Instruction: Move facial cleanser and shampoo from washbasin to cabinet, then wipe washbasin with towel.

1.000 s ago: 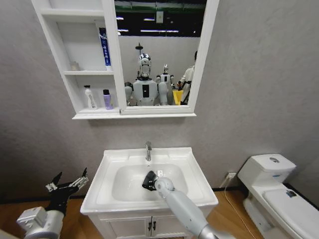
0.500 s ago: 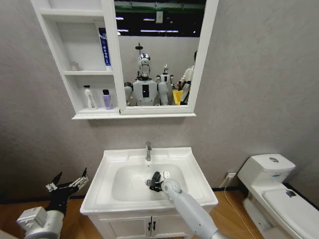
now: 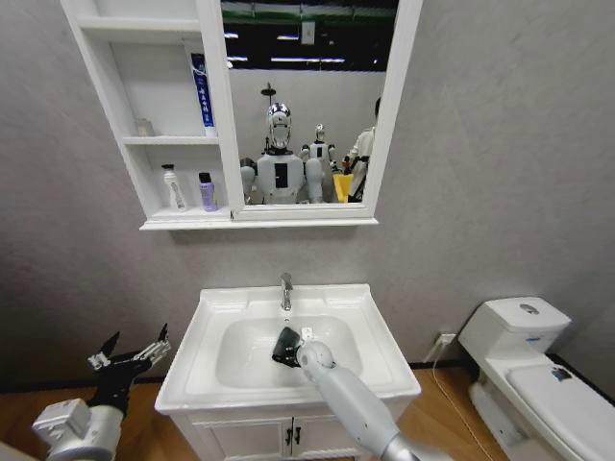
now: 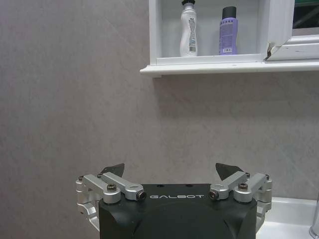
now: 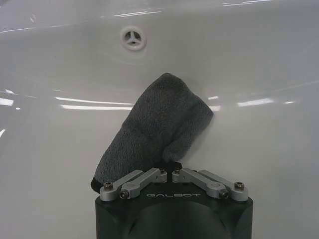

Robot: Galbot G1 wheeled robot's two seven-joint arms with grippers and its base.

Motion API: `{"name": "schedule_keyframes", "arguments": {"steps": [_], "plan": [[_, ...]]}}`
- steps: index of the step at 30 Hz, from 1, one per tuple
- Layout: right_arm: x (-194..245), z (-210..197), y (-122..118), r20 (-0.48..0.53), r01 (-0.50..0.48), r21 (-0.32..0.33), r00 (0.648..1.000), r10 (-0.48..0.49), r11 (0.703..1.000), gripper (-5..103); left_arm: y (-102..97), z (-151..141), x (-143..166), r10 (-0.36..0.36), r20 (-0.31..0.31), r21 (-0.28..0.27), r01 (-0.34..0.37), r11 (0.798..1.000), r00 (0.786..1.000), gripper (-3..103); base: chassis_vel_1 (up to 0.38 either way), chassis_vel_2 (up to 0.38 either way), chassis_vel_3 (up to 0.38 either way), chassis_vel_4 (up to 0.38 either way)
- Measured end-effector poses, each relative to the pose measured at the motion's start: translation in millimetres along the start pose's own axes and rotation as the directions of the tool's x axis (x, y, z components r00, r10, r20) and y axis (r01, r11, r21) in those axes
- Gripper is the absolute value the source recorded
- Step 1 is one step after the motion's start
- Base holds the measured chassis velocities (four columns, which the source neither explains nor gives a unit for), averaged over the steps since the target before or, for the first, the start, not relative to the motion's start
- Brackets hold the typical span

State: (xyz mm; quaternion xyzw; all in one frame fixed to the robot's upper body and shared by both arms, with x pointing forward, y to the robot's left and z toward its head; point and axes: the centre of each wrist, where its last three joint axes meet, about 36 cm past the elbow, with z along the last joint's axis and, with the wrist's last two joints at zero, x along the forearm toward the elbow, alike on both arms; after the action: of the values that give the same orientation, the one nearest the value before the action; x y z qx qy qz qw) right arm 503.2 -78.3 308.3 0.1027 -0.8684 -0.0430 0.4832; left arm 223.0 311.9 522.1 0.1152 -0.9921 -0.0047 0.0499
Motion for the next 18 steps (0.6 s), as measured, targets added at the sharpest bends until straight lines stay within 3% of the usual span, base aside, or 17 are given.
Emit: {"name": "schedule_keyframes", "arguments": {"steps": [2, 4, 18], "plan": [[3.8, 2.3, -6.2, -0.002, -0.011, -0.006, 1.0, 0.011, 1.0, 0, 0.0, 0.0, 0.0, 0.0, 0.0, 0.0, 0.0, 1.0, 1.0, 100, 0.0, 0.0, 0.0, 0.0], [21.1, 9.7, -32.9, 0.009, -0.062, -0.039, 0.998, 0.062, 0.997, 0, 0.0, 0.0, 0.0, 0.0, 0.0, 0.0, 0.0, 1.0, 1.0, 100, 0.0, 0.0, 0.0, 0.0], [46.2, 18.8, -84.5, 0.061, -0.158, -0.086, 0.985, 0.163, 0.984, 0, 0.0, 0.0, 0.0, 0.0, 0.0, 0.0, 0.0, 1.0, 1.0, 100, 0.0, 0.0, 0.0, 0.0]]}}
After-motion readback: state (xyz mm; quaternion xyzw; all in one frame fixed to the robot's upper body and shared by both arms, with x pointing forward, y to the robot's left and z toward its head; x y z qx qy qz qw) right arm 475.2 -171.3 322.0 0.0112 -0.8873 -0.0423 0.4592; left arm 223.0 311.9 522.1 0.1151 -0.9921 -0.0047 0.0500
